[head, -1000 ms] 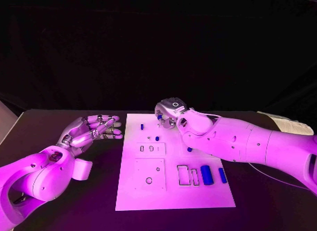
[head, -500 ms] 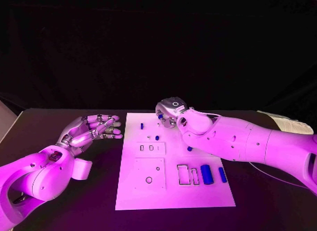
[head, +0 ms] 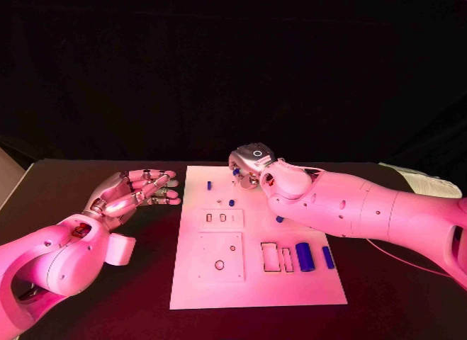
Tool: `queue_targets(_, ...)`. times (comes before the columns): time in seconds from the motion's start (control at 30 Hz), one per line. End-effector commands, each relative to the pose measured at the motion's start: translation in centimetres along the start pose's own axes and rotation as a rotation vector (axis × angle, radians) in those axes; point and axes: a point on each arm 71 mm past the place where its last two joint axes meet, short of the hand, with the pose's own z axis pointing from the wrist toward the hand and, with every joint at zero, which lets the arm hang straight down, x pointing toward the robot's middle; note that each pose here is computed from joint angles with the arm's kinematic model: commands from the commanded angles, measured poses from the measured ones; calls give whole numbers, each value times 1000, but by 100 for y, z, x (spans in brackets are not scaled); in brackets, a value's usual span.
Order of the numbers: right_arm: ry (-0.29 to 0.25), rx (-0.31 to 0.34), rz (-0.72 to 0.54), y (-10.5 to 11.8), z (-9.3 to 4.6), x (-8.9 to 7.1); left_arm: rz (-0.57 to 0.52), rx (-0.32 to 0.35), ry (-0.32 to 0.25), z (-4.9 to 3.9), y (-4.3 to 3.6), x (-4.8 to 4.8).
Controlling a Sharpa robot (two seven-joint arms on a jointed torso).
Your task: Assemble the parts on the task board
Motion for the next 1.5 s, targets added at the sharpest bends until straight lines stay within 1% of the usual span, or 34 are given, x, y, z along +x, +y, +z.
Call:
queue_targets(0.03, 23, -5, -17, 0, -4, 39, -3, 5, 21, 2, -8, 21)
queue_targets(0.27, 8, -4, -11, -17, -19, 29, -2, 3, 21, 0, -7, 16)
queue_targets(0.47, -9, -7, 3, -29, -80, 2, -1, 2, 19, -2, -5, 6)
queue_targets(0.63, -30, -9, 26, -56, -195, -56, 1, 1, 14, -4, -1, -13)
queue_targets(0.77, -60, 0, 59, -126, -306, -141, 4, 0, 9, -5, 3, -34)
queue_targets(0.83, -83, 20, 99, -215, -388, -214, 5, 0, 6, -7, 6, -48)
queue_targets(1.0, -103, 73, 168, -439, -533, -329, 7, -1, 2, -13, 11, -64)
queue_targets(1.1, -87, 123, 213, -624, -625, -367, 8, -2, -1, -17, 18, -75)
queue_targets(1.23, -46, 172, 237, -833, -712, -362, 7, -4, -2, -19, 26, -82)
queue_targets(1.3, -33, 182, 238, -874, -726, -354, 7, -4, -2, -19, 29, -81)
queue_targets(1.5, 45, 229, 229, -1045, -772, -292, 3, -6, 2, -9, 46, -70)
